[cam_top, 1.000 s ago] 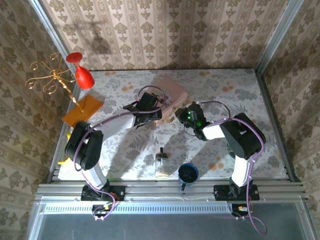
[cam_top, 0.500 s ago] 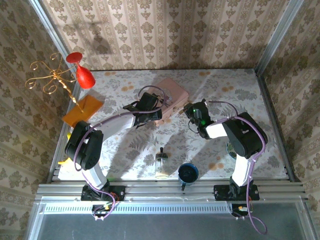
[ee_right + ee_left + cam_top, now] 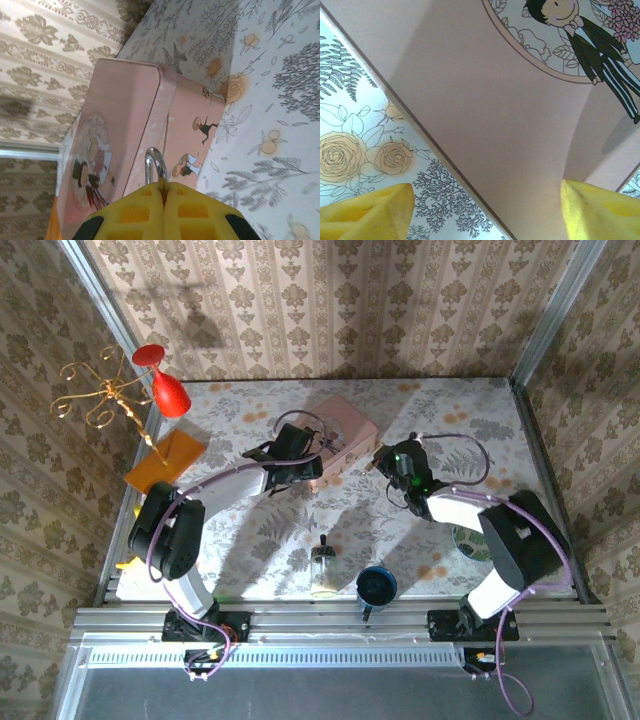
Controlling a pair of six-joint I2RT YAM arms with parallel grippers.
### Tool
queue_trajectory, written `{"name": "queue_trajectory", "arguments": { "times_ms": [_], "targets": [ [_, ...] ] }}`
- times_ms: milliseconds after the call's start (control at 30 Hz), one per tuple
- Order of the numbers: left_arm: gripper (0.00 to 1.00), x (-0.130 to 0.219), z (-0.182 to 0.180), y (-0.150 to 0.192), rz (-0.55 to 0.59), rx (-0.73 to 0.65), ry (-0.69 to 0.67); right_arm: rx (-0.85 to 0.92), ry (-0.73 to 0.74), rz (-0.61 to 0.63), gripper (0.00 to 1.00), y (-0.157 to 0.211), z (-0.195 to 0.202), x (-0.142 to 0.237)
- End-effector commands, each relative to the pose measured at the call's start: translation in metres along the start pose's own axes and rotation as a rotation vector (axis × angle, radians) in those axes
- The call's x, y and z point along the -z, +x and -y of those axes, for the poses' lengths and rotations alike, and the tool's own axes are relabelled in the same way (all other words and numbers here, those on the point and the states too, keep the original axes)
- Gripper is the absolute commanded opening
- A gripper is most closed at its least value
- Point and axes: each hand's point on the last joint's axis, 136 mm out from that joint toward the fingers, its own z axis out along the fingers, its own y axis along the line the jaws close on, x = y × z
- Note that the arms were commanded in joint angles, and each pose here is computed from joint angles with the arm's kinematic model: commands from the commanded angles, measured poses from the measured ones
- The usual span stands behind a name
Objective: Unlock a padlock with a key
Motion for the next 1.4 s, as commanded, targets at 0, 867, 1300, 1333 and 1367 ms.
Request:
{"name": "queue_trajectory", "arguments": {
  "times_ms": [0, 867, 1300, 1333, 1367],
  "targets": [
    [0.76, -0.009, -0.084, 0.058, -0.196, -0.021, -0.283, 0.157, 0.139, -0.123, 0.00, 0.016, 0.023, 0.022],
    [0.77, 0.000, -0.080, 0.046, -0.145, 0.004, -0.232, 0.475, 0.338, -0.467, 0.00, 0.039, 0.060, 0.017],
    [0.77, 0.002, -0.078, 0.043, -0.138, 0.013, -0.229, 0.281, 0.163, -0.552, 0.00, 0.049, 0.078, -0.013],
    [0.77, 0.002, -0.078, 0.043, -0.137, 0.013, -0.229, 0.272, 0.170, -0.554, 0.00, 0.049, 0.083, -0.012],
    [0.77, 0.002, -0.078, 0.043, -0.137, 0.013, -0.229, 0.265, 0.175, -0.555, 0.00, 0.049, 0.087, -0.011]
  ]
}}
